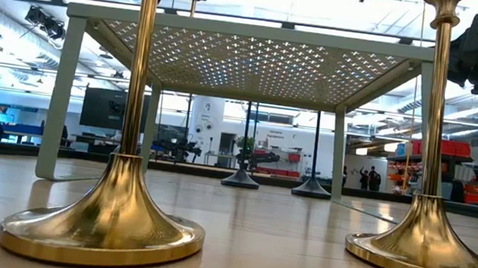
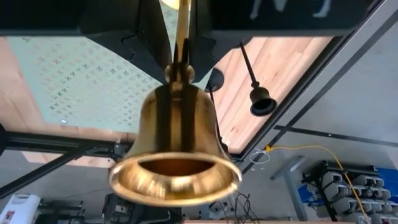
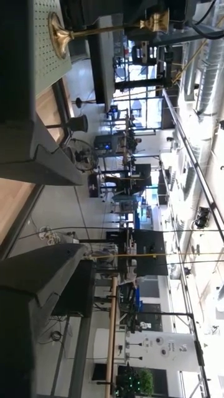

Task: Pick & Place candle stick holders
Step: Put the top left golden candle holder on the shelf

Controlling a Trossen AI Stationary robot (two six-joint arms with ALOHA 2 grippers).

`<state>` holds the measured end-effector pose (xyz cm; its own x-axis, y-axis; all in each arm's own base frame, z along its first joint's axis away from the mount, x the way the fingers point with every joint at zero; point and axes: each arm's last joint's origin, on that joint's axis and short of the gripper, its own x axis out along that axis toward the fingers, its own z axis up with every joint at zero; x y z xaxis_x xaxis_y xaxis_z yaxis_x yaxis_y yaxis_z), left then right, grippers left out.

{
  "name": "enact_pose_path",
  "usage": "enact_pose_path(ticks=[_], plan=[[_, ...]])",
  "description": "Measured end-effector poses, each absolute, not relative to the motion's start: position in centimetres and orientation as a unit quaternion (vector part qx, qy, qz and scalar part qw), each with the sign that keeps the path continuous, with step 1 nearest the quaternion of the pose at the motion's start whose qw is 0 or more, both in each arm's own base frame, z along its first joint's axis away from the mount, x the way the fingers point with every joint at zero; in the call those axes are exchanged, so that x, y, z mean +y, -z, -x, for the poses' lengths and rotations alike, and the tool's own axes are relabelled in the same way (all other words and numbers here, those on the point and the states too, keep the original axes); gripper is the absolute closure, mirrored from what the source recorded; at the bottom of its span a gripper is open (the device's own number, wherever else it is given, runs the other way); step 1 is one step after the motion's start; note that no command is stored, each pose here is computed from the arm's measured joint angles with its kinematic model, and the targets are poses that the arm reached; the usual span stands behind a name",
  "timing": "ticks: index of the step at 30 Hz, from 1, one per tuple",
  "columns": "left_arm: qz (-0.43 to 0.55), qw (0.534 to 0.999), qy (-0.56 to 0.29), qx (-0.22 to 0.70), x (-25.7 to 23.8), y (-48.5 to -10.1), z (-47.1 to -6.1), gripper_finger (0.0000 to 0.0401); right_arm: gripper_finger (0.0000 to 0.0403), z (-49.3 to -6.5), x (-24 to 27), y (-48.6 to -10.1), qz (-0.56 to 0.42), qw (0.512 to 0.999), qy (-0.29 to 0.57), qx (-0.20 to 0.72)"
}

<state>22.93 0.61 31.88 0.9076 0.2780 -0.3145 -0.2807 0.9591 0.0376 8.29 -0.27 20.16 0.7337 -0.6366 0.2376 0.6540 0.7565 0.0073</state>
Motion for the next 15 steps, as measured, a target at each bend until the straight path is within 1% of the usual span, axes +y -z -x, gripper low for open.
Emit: enact_pose_path(ticks=[9, 15], plan=[[-0.001, 0.972, -0.151, 0.181, 0.7, -31.7, -22.4, 0.0344, 0.024, -8.3, -0.3, -20.2, 0.038, 0.93, 0.347, -0.113], [-0.003, 0.968, -0.166, 0.19, 0.7, -31.9, -21.3, 0.0343, 0.024, -8.3, -0.3, -20.2, 0.038, 0.93, 0.347, -0.113]])
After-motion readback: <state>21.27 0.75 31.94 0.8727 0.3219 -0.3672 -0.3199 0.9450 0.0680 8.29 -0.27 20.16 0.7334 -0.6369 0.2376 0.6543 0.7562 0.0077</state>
